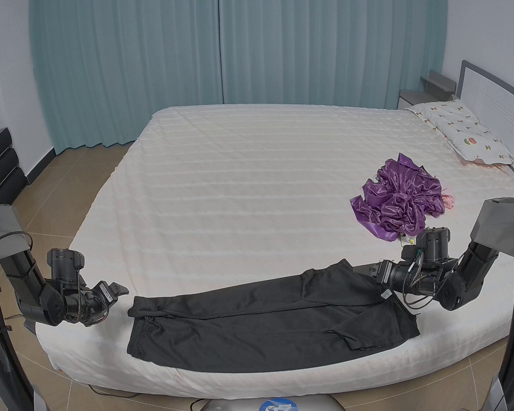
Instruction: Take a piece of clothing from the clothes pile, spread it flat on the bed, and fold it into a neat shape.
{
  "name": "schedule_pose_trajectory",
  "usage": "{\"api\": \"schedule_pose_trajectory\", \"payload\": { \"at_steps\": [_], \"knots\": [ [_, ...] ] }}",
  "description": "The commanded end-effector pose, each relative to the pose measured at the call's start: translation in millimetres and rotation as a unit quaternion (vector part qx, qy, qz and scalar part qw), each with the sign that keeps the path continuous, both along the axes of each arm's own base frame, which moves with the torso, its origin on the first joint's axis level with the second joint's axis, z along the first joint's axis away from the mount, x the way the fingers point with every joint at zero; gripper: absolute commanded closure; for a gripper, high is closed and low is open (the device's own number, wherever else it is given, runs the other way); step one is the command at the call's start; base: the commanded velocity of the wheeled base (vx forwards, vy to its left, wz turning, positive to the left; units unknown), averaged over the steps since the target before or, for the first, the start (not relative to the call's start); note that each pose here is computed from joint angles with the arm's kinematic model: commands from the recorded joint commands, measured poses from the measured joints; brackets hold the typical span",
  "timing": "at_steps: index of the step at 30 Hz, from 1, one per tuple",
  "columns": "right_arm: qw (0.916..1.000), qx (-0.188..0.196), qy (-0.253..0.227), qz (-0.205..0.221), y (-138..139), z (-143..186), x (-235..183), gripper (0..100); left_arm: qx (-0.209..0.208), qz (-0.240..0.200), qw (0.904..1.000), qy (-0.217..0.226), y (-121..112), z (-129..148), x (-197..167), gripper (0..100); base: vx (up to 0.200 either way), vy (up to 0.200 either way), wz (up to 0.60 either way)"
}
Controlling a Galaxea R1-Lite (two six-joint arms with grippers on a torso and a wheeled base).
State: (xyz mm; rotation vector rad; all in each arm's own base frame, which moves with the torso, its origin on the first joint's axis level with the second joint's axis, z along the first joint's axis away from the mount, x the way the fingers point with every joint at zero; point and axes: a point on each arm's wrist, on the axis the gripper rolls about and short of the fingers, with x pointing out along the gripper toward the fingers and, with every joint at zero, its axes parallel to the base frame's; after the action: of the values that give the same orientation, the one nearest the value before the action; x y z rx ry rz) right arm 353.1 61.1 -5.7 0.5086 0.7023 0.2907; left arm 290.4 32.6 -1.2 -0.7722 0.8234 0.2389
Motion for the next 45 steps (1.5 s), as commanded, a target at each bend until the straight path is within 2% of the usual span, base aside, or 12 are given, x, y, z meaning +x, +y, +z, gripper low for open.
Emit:
{"api": "schedule_pose_trajectory", "payload": {
  "at_steps": [1, 11, 12, 19, 27, 33, 45],
  "knots": [
    [0.9998, -0.004, 0.017, 0.008, 8.2, -22.5, 16.9, 0, -0.040, 0.007, 0.9991, -0.006, 9.6, 1.8, -0.9, 0, 0.000, 0.000, 0.00],
    [0.9993, -0.006, 0.033, 0.016, 17.1, -33.6, 32.7, 0, -0.043, 0.007, 0.9990, -0.005, 10.4, 1.1, -0.7, 0, 0.000, 0.000, 0.00],
    [0.9993, -0.006, 0.034, 0.016, 17.7, -34.6, 32.8, 100, -0.043, 0.007, 0.9990, -0.005, 10.3, 1.0, -1.0, 0, 0.000, 0.000, 0.00],
    [0.9994, -0.006, 0.033, 0.010, 12.7, -31.9, 29.0, 100, -0.044, 0.008, 0.9990, -0.001, 10.3, -0.9, -1.1, 0, 0.000, 0.000, 0.00],
    [0.9994, -0.003, 0.031, -0.013, -11.3, -4.6, 7.3, 100, -0.045, 0.006, 0.9990, 0.007, 9.4, -4.1, -4.0, 0, 0.000, 0.000, 0.00],
    [0.9993, 0.008, 0.037, 0.001, -13.7, 6.4, -10.8, 100, -0.044, 0.006, 0.9990, 0.009, 9.4, -5.5, -4.1, 0, 0.000, 0.000, 0.00],
    [0.9980, -0.004, 0.062, -0.006, -25.0, -6.1, -24.6, 100, -0.044, 0.006, 0.9990, 0.008, 9.3, -4.5, -4.8, 0, 0.000, 0.000, 0.00]
  ]
}}
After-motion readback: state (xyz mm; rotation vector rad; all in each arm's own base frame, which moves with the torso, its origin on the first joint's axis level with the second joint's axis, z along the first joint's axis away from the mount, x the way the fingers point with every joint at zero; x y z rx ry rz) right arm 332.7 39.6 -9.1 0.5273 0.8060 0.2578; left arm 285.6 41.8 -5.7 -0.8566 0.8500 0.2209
